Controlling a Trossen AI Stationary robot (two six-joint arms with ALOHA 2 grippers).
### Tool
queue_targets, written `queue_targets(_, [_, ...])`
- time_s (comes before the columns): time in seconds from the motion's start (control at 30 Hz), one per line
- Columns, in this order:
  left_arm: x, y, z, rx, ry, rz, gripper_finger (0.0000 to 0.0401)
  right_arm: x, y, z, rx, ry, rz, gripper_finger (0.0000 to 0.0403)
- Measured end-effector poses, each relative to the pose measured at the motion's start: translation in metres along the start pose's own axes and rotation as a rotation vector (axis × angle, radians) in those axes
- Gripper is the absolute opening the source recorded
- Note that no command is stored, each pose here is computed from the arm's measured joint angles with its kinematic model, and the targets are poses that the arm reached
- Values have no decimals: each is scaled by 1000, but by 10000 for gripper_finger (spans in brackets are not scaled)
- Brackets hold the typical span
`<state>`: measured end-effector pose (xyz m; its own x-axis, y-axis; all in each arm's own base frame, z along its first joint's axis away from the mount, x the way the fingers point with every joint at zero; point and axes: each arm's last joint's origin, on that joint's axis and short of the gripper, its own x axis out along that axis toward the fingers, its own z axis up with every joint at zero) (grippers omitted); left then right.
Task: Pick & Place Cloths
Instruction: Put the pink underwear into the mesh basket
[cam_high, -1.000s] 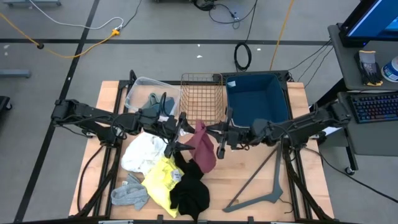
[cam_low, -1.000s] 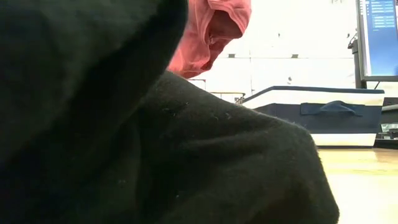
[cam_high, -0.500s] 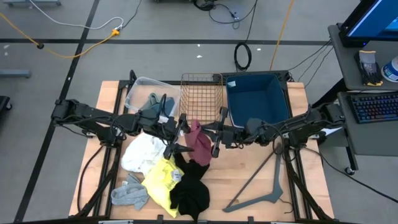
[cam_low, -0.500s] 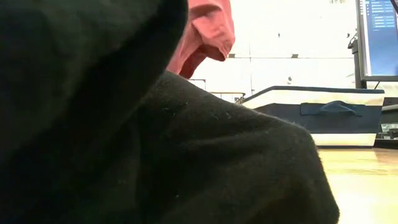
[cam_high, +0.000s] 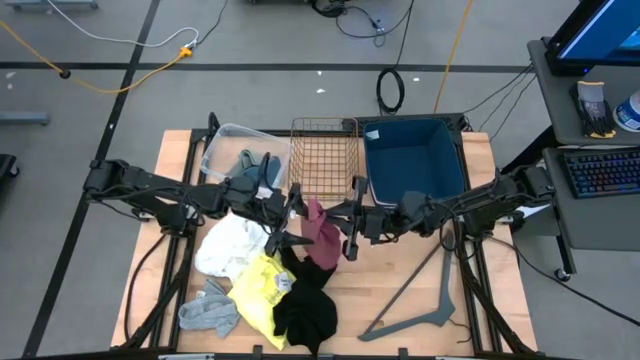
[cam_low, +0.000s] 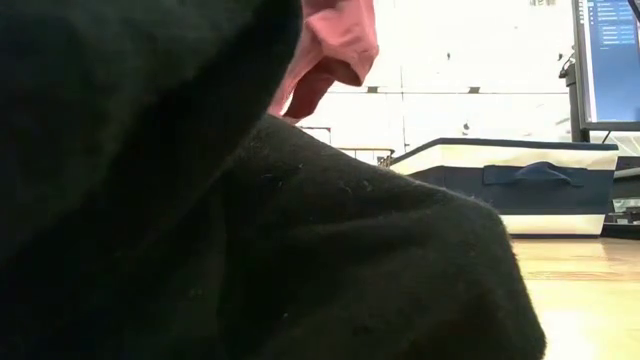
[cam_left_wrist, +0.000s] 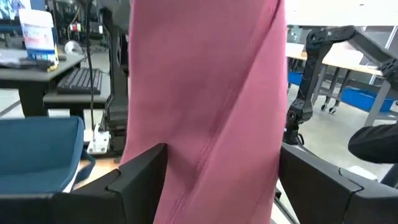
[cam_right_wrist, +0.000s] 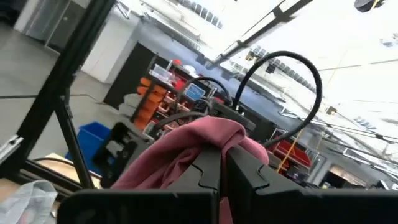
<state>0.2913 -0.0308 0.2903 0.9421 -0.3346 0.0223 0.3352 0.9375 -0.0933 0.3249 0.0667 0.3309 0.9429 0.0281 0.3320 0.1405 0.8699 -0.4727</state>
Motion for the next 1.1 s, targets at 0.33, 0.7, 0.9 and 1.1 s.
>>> queue_targets(0.33, [13,3,-12,29,-8,-8,201,0,0,-1,14,6,4,0])
queue_targets(0.7, [18,2,-18,44,-1,-91,10,0,2,-3,50,32,20,7])
queue_targets(0.9, [17,2,-16,50,-8,-89,4,-2,9,-6,130,100,67,32])
queue_targets(1.1, [16,5,-16,50,-7,-77,3,-8,30,-7,116,194,181,68])
